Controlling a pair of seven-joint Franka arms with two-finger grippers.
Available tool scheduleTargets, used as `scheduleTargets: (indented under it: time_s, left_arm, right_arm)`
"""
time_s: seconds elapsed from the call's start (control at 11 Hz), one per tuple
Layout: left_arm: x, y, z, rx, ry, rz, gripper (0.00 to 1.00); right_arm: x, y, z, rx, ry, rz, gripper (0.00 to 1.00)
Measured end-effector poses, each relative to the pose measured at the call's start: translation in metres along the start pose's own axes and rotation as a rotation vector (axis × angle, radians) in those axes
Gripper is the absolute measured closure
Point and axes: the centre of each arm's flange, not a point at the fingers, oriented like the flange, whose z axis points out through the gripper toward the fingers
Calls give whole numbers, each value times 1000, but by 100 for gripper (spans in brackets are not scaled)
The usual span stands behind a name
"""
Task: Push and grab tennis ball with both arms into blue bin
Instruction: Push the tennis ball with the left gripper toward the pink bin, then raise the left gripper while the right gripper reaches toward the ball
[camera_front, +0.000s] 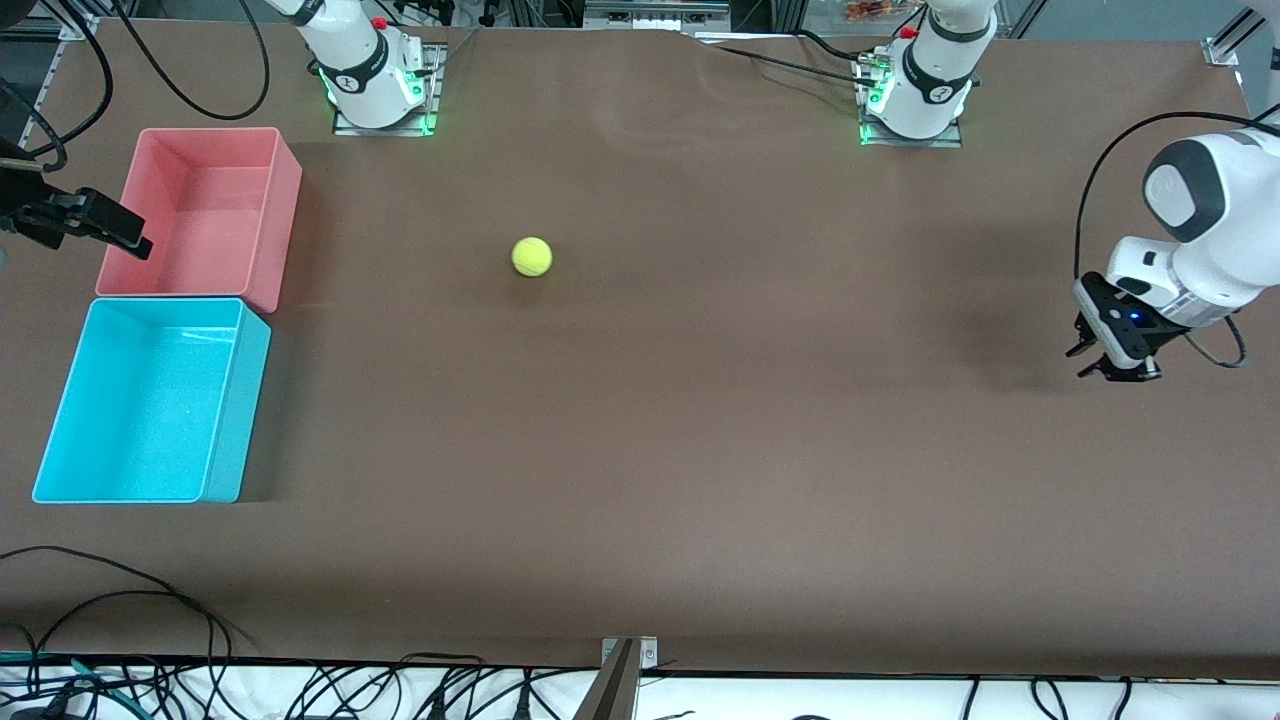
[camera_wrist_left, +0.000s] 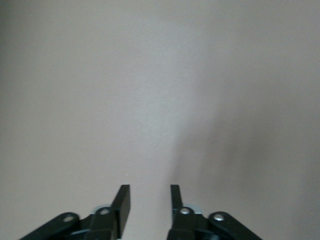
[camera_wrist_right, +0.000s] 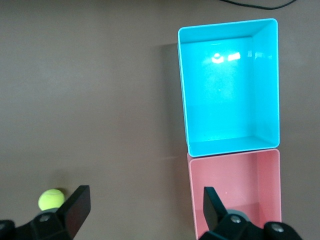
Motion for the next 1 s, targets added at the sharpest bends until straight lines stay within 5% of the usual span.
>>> scheduleTargets:
  time_s: [0.46,1.0]
  left_arm:
    - [-17,-33,-43,43,6,-192,0]
    - [-4,-56,-86,-33,4,-622,0]
  right_arm:
    - [-5,1,-13,-1,-13,-1,0]
    - [8,-5,13,4,-60,-2,0]
